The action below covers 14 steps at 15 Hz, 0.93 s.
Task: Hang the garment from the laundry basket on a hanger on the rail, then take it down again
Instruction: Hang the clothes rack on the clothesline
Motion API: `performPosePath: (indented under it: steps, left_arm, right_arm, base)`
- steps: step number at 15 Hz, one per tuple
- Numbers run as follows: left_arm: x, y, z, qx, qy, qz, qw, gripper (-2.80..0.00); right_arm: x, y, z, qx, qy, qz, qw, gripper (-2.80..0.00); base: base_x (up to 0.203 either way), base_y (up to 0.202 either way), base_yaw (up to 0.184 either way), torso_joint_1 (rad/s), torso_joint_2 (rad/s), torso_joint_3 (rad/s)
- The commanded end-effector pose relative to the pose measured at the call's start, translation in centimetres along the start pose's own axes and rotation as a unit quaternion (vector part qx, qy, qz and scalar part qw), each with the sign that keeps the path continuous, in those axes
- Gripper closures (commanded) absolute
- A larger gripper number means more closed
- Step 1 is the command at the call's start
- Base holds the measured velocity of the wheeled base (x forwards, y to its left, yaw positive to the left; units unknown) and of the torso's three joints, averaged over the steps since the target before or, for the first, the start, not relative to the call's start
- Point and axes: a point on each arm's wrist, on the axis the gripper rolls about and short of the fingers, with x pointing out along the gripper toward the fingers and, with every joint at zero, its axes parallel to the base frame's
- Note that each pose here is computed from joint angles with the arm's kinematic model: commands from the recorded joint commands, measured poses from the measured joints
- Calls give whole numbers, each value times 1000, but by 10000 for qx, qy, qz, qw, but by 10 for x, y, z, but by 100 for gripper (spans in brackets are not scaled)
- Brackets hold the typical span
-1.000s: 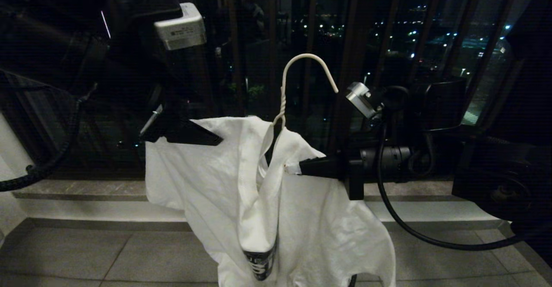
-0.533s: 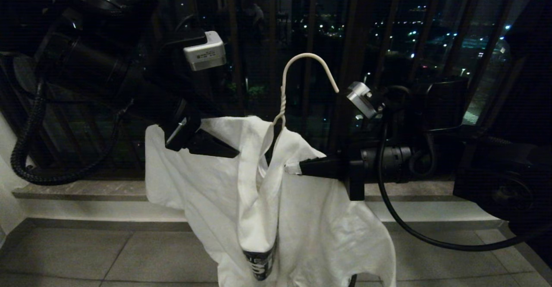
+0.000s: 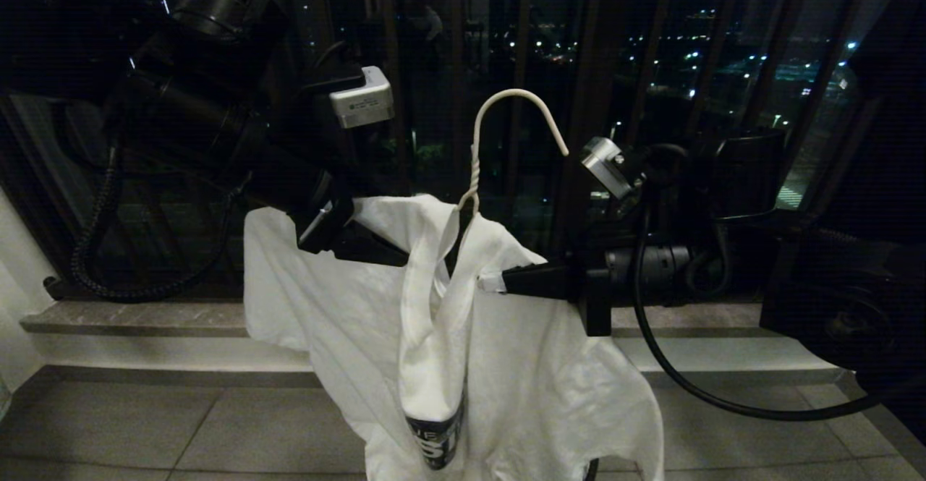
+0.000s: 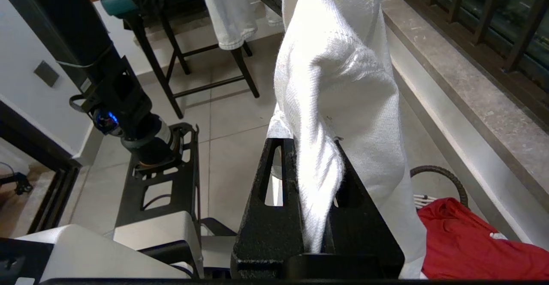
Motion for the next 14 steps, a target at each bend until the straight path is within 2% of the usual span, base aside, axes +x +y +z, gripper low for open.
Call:
performPosePath:
  steps: [1,3,4,14]
  left_arm:
    - [4,2,-2,-16,37,-37,10000,-280]
    - [5,2,-1,-16,33,-49,10000,-280]
    - [5,2,-1,-12,27,-46,10000,0]
    - [7,5,1,-24,12,-7,10000,0]
  right_arm:
    - [0,1,1,-17,-12,31,10000,0]
    - [0,0,0,-13,-8,24,10000,0]
    - [0,0,1,-17,-14,24,10000,0]
    - [0,-2,2,-35,-36,-20,10000,0]
  base:
    - [0,0,0,0,0,0]
    - [0,0,0,0,0,0]
    - [0,0,0,0,0,0]
    - [0,0,0,0,0,0]
